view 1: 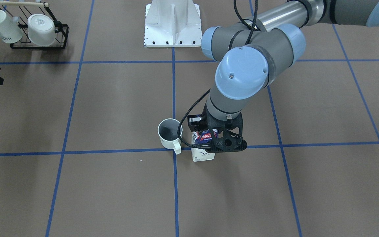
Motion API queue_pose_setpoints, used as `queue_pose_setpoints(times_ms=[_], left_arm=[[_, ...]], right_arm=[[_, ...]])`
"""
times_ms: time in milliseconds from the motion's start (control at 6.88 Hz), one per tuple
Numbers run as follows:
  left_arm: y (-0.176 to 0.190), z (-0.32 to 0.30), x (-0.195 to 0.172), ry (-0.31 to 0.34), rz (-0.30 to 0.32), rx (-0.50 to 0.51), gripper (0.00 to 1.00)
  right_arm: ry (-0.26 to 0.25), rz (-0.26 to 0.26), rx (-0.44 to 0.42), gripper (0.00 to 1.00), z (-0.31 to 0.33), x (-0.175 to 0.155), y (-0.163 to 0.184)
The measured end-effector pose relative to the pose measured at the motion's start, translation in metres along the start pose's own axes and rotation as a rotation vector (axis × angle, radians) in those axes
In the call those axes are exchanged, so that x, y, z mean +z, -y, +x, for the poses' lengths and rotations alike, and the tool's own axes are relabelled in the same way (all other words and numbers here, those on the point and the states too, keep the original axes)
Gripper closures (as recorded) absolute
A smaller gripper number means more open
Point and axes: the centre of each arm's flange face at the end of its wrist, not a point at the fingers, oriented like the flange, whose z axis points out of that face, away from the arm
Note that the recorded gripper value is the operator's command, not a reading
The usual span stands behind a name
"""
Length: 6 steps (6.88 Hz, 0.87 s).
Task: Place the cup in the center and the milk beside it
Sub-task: 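Open the left gripper, release the carton, and withdraw the left arm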
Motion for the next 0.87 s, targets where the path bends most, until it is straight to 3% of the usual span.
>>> queue_pose_setpoints(times_ms=[436,727,873], left_arm=[[-0.021,0.001,-0.047,-0.058,0.058,-0.020,0.01],[-0.087,-0.061,-0.085,-0.117,0.121,-0.036,0.01],[-0.124,-0.110,-0.102,-0.112,0.166,-0.035,0.01]], right_arm=[[0.003,0.002,-0.001,0.00,-0.001,-0.001,0.001],[0.014,0.048,0.018,0.00,0.010,-0.025,0.003],[0.015,0.089,0.043,0.00,0.024,-0.045,0.003]])
